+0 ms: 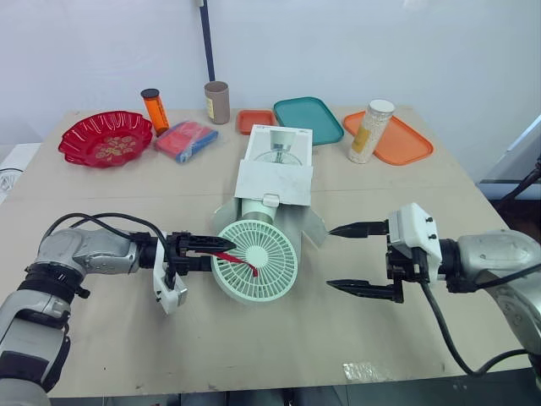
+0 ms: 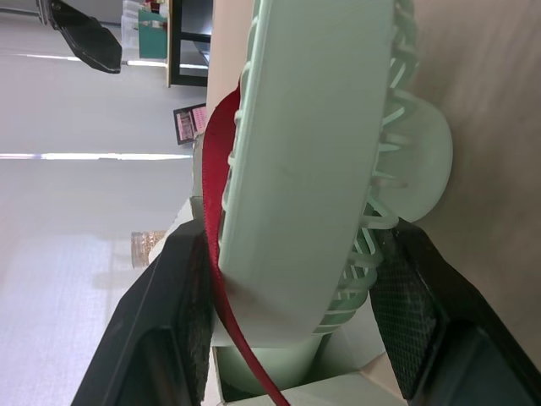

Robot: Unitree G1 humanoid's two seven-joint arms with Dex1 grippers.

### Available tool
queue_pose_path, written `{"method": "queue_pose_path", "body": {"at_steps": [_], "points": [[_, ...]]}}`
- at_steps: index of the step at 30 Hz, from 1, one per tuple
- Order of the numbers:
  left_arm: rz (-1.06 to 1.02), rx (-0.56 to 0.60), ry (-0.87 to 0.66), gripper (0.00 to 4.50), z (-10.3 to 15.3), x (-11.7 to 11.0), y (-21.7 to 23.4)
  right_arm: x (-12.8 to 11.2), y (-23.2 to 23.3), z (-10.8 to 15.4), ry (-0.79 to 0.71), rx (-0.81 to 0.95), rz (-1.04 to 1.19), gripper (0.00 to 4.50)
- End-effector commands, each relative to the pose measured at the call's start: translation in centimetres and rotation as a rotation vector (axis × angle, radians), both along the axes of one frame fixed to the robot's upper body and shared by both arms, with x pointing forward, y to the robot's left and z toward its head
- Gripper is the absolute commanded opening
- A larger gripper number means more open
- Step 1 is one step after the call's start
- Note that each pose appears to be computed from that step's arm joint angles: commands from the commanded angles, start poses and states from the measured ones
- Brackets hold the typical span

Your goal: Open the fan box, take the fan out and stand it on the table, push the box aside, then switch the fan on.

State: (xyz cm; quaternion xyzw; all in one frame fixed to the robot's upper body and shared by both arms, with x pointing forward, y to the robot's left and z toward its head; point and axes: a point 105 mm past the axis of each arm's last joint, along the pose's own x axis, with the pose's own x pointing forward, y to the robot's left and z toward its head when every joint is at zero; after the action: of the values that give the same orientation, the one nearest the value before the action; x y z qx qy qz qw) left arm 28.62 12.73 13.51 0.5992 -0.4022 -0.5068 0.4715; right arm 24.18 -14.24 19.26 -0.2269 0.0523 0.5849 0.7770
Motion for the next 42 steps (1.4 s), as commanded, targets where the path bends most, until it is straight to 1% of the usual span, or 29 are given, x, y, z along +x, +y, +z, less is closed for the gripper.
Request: {"method": "queue_pose_path", "body": {"at_steps": [1,7,14,27,30,39,42], "points": [[0.009,0.011,0.010,2.09,-0.2,-0.2,0.3,-0.3,0.4,0.9,-0.048,-0.006,0.022,4.50],[0.022,-0.037,-0.026,2.09,1.4,-0.4,0.7,0.0,0.3,0.9,-0.056,-0.008,0.018,4.50],[0.014,-0.082,-0.040,2.09,3.3,-1.6,1.0,0.4,0.1,1.2,-0.064,-0.002,0.003,4.50],[0.030,-0.151,0.034,2.09,4.9,-4.0,0.5,1.2,-0.6,2.1,-0.061,0.007,-0.010,4.50],[0.047,-0.150,0.046,2.09,5.2,-4.1,0.8,1.3,-0.7,2.1,-0.061,0.002,-0.011,4.50],[0.101,-0.221,0.102,2.09,7.9,-4.4,0.9,1.3,-1.2,2.4,-0.059,-0.005,-0.016,4.50],[0.111,-0.237,0.124,2.09,8.5,-4.6,0.9,1.3,-1.3,2.5,-0.060,-0.003,-0.019,4.50]]}}
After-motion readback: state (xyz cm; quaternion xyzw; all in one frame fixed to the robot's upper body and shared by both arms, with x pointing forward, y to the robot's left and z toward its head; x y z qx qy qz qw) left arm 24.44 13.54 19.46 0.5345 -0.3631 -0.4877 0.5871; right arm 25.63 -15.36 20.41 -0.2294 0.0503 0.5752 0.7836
